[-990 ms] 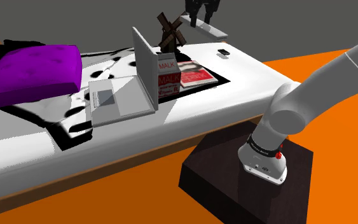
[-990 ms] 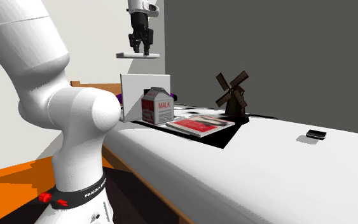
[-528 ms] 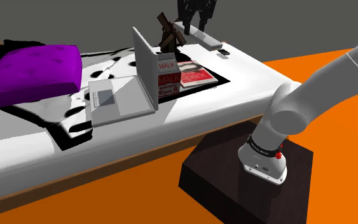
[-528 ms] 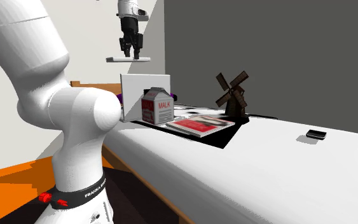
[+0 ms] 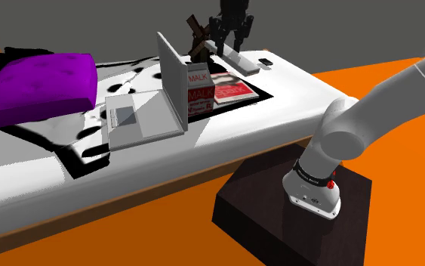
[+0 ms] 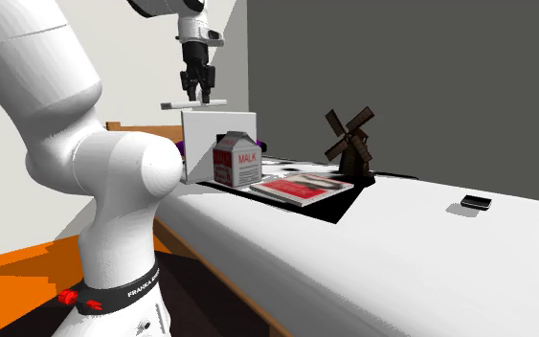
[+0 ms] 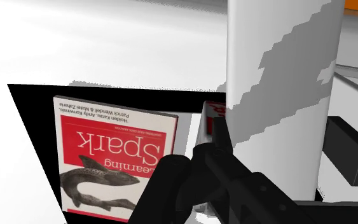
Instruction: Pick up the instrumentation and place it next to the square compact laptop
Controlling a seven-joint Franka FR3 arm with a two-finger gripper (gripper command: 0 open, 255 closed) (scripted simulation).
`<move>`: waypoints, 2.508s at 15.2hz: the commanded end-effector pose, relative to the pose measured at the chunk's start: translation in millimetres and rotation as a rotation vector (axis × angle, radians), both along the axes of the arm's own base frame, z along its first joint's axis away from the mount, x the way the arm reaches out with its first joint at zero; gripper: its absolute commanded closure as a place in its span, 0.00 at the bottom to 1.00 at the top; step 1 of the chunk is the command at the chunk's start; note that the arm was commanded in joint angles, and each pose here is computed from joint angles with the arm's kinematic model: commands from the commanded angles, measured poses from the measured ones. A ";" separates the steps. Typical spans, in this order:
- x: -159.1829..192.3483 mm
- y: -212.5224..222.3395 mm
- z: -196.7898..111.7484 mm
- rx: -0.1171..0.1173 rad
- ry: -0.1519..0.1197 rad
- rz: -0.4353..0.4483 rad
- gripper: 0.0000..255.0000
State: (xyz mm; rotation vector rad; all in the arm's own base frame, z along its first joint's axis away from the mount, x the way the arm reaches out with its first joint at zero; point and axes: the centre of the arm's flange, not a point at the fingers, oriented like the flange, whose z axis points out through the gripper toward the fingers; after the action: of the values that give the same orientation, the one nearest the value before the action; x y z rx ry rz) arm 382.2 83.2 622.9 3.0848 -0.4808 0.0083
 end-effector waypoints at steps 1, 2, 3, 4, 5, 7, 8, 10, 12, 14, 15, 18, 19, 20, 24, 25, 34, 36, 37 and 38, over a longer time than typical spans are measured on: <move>0.4 -1.3 -11.4 0.000 -0.001 0.000 1.00; 0.4 -1.3 -16.7 0.000 -0.001 0.000 1.00; 0.4 -1.3 -22.0 0.000 -0.001 0.000 1.00; 0.4 -1.3 -27.3 0.000 -0.001 0.000 1.00; 0.4 -1.3 -32.6 0.000 -0.001 0.000 1.00; 0.4 -1.3 -43.1 0.000 -0.001 0.000 1.00; 0.4 -1.3 -48.4 0.000 -0.001 0.000 1.00; 0.4 -1.3 -59.0 0.000 -0.001 0.000 1.00; 0.4 -1.3 -69.5 0.000 -0.001 0.000 1.00; 0.4 -1.3 -80.1 0.000 -0.001 0.000 1.00; 0.4 -1.3 -85.4 0.000 -0.001 0.000 1.00; 0.4 -1.3 -101.2 0.000 -0.001 0.000 1.00; 0.4 -1.3 -106.5 0.000 -0.001 0.000 1.00; 0.4 -1.3 -111.8 0.000 -0.001 0.000 1.00; 0.4 -1.3 -132.9 0.000 -0.001 0.000 1.00; 0.4 -1.3 -138.2 0.000 -0.001 0.000 1.00; 0.4 -1.3 -185.7 0.000 -0.001 0.000 1.00; 0.4 -1.3 -196.3 0.000 -0.001 0.000 1.00; 0.4 -1.3 -201.6 0.000 -0.001 0.000 1.00; 0.4 -1.3 -206.8 0.000 -0.001 0.000 1.00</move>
State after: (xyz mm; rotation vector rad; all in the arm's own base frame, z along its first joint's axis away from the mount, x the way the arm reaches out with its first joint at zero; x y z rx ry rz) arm 383.1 82.3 421.9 3.0849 -0.4802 0.0089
